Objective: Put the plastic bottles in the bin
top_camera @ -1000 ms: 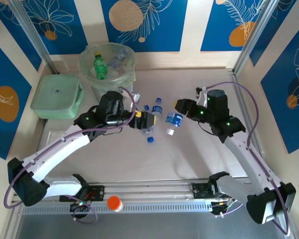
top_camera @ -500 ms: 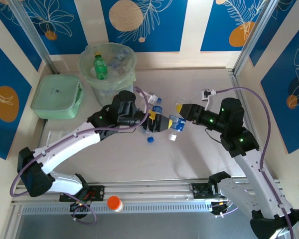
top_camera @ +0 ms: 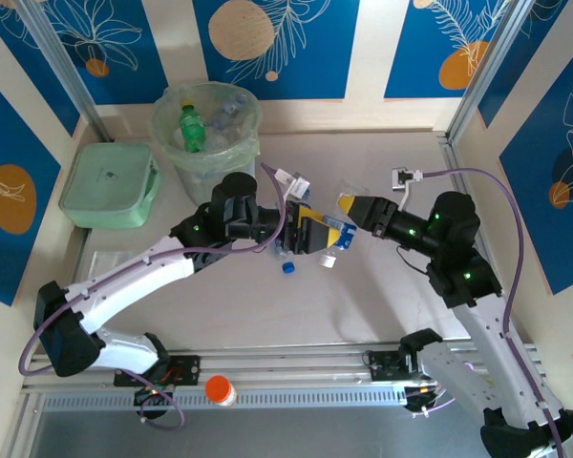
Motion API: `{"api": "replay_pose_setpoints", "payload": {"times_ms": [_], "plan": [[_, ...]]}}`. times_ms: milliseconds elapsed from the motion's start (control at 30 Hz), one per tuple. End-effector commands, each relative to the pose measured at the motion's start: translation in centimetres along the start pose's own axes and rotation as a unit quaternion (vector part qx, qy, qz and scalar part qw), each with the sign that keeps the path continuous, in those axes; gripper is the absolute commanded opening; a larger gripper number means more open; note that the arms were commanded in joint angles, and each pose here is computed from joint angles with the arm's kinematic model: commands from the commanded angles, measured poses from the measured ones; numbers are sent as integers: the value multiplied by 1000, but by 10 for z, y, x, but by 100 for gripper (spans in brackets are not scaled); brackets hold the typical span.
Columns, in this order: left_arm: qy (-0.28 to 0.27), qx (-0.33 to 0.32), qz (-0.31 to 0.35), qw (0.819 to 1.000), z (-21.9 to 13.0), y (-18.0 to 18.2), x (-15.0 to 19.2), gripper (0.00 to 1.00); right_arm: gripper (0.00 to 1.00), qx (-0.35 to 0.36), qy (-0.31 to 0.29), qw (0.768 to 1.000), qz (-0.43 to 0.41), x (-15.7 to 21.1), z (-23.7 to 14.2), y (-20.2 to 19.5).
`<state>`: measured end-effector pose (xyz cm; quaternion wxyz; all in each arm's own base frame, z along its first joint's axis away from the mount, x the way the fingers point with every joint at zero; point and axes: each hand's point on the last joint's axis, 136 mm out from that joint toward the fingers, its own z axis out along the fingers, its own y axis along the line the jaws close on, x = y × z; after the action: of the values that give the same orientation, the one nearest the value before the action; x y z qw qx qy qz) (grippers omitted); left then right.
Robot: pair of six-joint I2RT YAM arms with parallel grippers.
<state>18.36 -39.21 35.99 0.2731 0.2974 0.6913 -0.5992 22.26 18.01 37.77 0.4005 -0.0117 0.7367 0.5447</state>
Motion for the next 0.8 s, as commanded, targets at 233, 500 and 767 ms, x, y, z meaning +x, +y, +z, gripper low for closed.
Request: {"api": "replay_pose_setpoints", "payload": {"times_ms": [233, 500, 767], "plan": [[11, 35, -8, 999, 11, -6, 3, 80, 47, -32, 5, 999, -20, 5, 4, 17], [2, 34, 8, 999, 4, -12, -3, 57, 56, -1, -1, 999, -35, 6, 3, 10], [-29, -47, 18, 998, -29, 11, -26, 53, 85, 63, -28, 996, -56, -4, -11, -1]]}}
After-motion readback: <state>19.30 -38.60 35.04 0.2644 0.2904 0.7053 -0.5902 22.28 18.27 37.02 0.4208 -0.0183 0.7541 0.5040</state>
